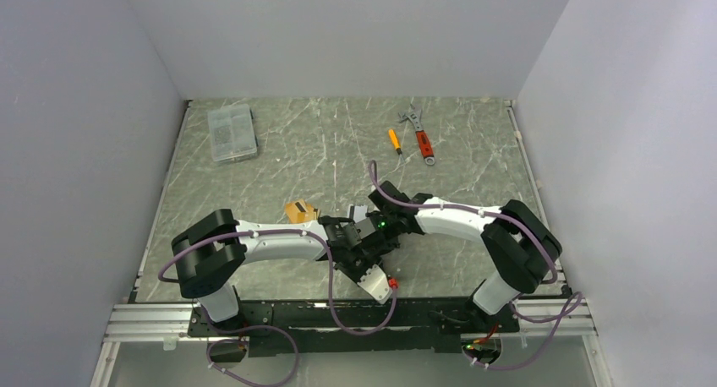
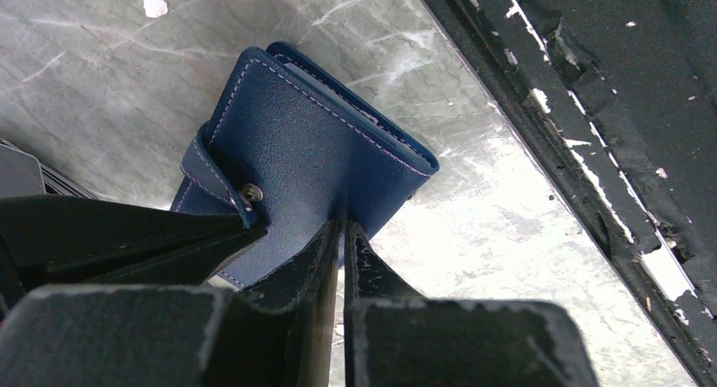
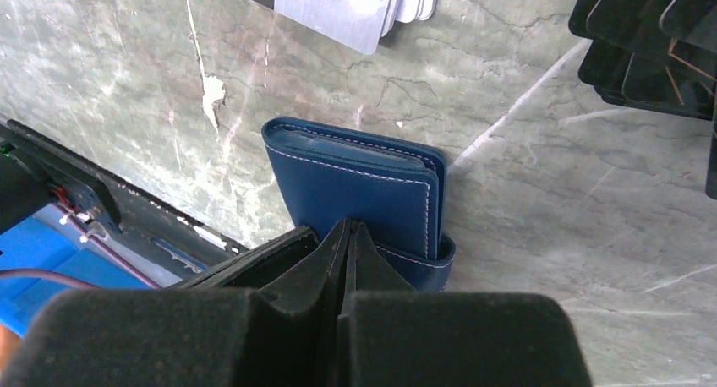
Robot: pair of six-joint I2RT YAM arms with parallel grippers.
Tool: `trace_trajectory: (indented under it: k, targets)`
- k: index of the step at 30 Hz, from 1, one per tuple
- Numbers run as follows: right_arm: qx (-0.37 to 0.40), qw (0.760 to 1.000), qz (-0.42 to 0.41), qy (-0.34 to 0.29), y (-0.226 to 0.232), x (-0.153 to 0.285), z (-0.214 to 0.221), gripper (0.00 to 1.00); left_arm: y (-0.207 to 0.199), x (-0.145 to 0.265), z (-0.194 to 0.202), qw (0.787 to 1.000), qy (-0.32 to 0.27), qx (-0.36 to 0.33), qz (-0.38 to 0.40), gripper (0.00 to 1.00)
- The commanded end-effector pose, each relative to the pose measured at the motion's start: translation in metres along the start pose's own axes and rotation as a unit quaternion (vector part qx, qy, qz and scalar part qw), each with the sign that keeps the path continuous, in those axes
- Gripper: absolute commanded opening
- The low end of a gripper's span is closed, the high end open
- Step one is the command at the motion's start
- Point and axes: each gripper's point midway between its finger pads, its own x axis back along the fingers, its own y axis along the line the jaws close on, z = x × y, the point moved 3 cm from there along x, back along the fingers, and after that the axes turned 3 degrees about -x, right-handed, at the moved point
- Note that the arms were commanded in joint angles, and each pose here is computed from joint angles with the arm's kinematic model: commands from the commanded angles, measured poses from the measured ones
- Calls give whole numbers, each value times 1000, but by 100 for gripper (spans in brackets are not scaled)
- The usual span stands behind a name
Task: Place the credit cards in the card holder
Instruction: Close the card holder at the center of the board.
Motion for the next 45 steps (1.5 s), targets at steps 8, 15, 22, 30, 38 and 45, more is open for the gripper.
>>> trace_trajectory:
  k: [8,15,22,30,38,45]
  targets:
    - [-13,998,56,21,-31,-1,28,0,-21,-11,15,999,26,2,38,11]
    - [-26,998,31,-43,-36,-3,27,0,-23,-10,17,999,29,7,39,10]
    - [-38,995,30,-86,-47,-13,28,0,-22,-8,20,999,27,20,41,9]
    - [-40,991,63,-115,-75,-21,39,0,-16,1,22,998,11,46,41,9]
    - [-58,985,115,-118,-105,-30,67,0,-8,19,27,995,-20,94,36,8]
    - [-69,981,149,-99,-116,-33,76,0,-2,34,21,993,-40,107,18,8]
